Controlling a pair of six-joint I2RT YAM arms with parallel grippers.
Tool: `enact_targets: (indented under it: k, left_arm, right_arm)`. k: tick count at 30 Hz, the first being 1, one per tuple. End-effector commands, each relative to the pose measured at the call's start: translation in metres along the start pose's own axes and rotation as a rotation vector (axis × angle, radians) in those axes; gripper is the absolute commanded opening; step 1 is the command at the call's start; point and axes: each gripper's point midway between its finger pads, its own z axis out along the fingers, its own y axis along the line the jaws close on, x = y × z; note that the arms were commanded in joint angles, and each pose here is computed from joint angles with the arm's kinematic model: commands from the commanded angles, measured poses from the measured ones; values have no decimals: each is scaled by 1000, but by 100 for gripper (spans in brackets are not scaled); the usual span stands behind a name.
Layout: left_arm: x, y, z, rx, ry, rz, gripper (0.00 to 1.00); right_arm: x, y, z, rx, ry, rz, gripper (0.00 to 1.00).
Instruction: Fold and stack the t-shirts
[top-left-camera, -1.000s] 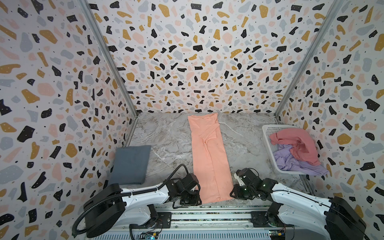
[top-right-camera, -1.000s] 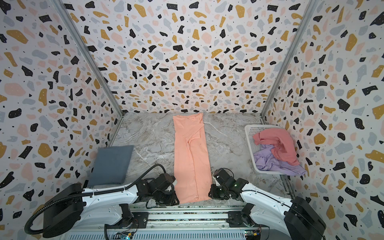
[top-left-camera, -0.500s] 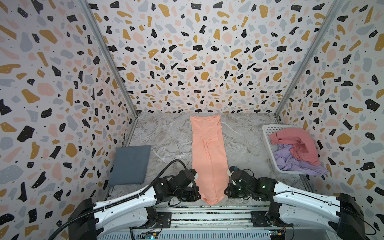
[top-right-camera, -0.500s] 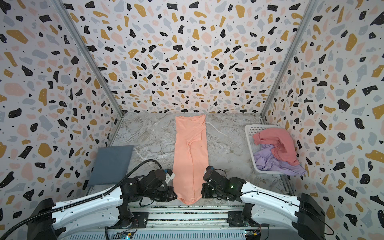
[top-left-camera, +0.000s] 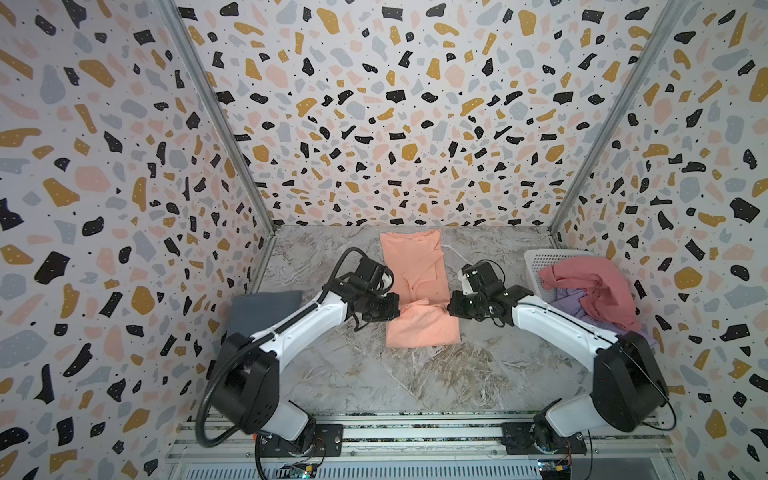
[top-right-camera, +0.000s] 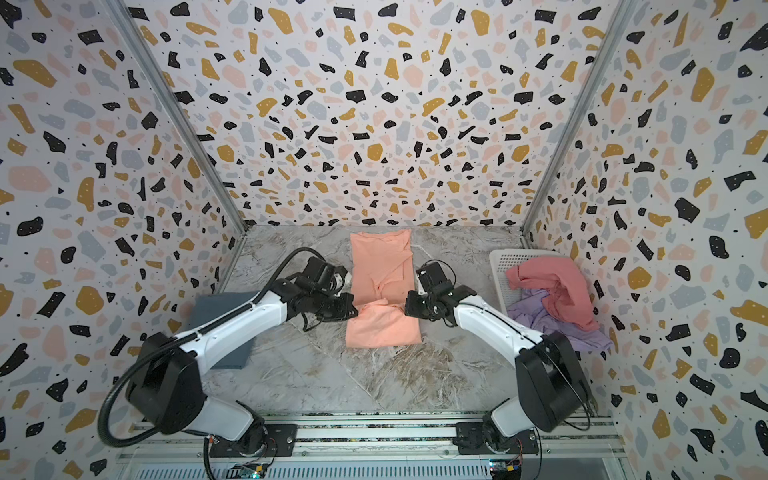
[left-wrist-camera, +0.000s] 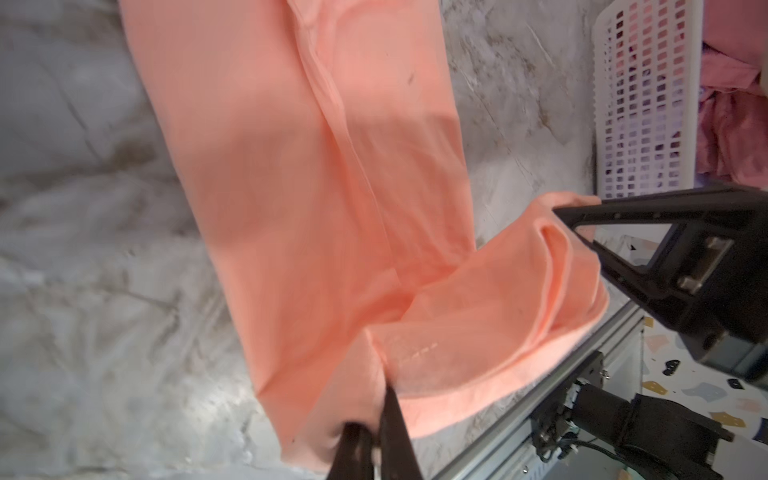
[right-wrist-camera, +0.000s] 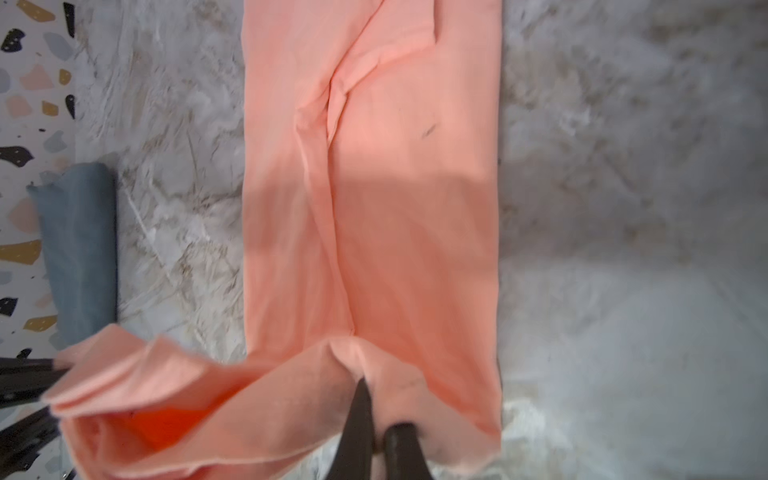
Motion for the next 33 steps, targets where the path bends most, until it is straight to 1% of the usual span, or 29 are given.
enact_targets:
  k: [1, 2, 4, 5, 6, 7, 8, 10, 11, 13, 15, 17, 21, 26, 29, 31, 33]
  left_arm:
    - [-32, 13, 7, 20, 3, 67, 0]
    - [-41, 18, 12, 29, 7, 59, 0]
    - [-64, 31, 22, 27, 7, 29, 0]
    - [-75, 36, 27, 36, -5, 18, 11]
    - [-89, 37, 31, 60, -31, 13, 35]
    - [-105, 36, 33, 85, -67, 6, 51]
    - [-116, 37, 34, 99, -88, 0, 59]
    - [-138, 45, 34, 86, -125, -31, 62]
    - [-144, 47, 31, 75, -144, -38, 63]
    - [-148, 53, 21, 35, -176, -40, 64]
    - [-140, 59, 14, 4, -177, -39, 64]
    - [-122, 63, 10, -15, -151, -49, 64]
    - [-66, 70, 7, -6, -97, -119, 64]
    - [1, 61, 3, 72, -38, -170, 63]
    - [34, 53, 11, 115, 10, -177, 63]
    - [49, 48, 19, 149, 33, -199, 62]
    - [56, 42, 27, 190, 41, -227, 61]
  right_arm:
    - [-48, 9, 5, -69, -51, -100, 0]
    - [-58, 7, 12, -83, -48, -99, 1]
    - [-80, 7, 24, -127, -42, -110, 10]
    - [-90, 5, 29, -129, -50, -114, 13]
    - [-99, 1, 34, -117, -58, -112, 23]
    - [-108, -2, 37, -116, -73, -111, 39]
    - [-115, -6, 39, -116, -85, -99, 49]
    - [-120, -9, 42, -146, -82, -73, 65]
    - [-119, -9, 42, -157, -75, -70, 69]
    - [-111, -15, 41, -140, -65, -64, 70]
    - [-98, -20, 35, -135, -64, -53, 70]
    - [-78, -26, 29, -126, -45, -29, 70]
    - [-26, -37, 14, -116, 2, 46, 70]
    - [30, -46, -4, -114, 40, 137, 70]
    - [53, -51, -6, -131, 58, 186, 70]
    - [65, -52, -3, -149, 73, 213, 70]
    - [71, -52, 2, -177, 74, 235, 70]
